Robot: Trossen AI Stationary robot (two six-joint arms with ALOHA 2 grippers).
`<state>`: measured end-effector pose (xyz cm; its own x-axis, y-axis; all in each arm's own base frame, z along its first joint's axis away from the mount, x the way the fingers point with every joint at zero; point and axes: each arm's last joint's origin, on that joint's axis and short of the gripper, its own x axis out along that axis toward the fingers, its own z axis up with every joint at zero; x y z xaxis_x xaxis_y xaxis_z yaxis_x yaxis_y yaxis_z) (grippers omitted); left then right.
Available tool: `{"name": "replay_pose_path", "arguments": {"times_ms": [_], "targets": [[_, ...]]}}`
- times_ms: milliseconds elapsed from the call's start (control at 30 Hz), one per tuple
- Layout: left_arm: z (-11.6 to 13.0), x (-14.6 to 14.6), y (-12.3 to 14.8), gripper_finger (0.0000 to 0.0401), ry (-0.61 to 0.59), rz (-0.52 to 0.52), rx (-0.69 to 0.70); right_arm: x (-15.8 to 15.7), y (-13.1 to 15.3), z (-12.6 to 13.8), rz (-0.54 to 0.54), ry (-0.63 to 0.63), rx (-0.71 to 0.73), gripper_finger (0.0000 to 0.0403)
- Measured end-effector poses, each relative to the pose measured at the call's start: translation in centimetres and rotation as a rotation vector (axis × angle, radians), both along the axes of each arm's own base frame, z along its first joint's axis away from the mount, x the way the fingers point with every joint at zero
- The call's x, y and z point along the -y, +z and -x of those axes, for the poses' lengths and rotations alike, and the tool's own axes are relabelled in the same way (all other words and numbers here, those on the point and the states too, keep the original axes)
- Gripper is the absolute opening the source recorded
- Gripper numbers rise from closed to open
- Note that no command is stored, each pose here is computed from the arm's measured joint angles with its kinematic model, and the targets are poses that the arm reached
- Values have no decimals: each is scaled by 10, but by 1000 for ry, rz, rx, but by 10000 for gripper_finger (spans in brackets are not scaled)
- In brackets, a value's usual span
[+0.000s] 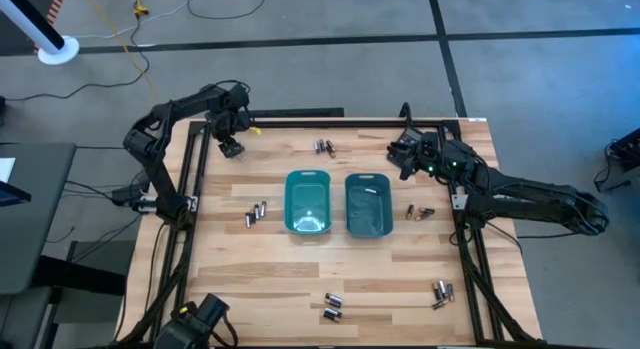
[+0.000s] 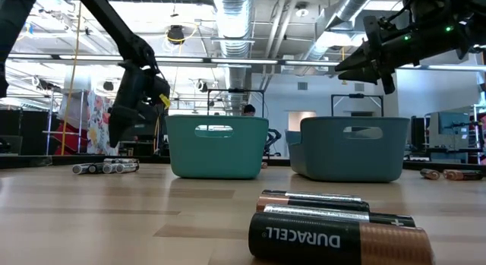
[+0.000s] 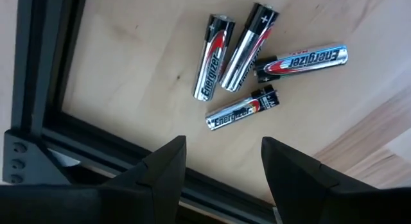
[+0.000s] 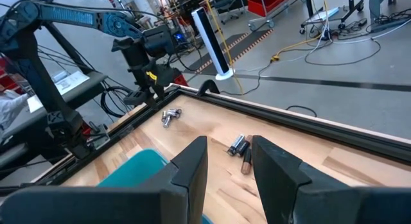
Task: Sort batteries
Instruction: Put the silver battery into the blue bin
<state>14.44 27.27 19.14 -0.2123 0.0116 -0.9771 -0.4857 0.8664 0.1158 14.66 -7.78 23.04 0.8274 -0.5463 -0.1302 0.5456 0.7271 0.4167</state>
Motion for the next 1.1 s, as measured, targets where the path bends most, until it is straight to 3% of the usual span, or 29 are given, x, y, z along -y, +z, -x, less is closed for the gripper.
{"name": "replay_pose_path", "arguments": {"times_ms": [233,467,933,1100], "targets": [[5,8,-16,196,-61,47,-21,0,0,0,-18,-3,12,138],[4,5,-24,196,-56,-31,-23,0,0,0,-19,-3,12,138],[4,20,-44,196,-115,27,0,0,0,0,-50,-8,32,138],[4,22,-47,173,-108,11,-15,0,0,0,-50,-8,32,138]]}}
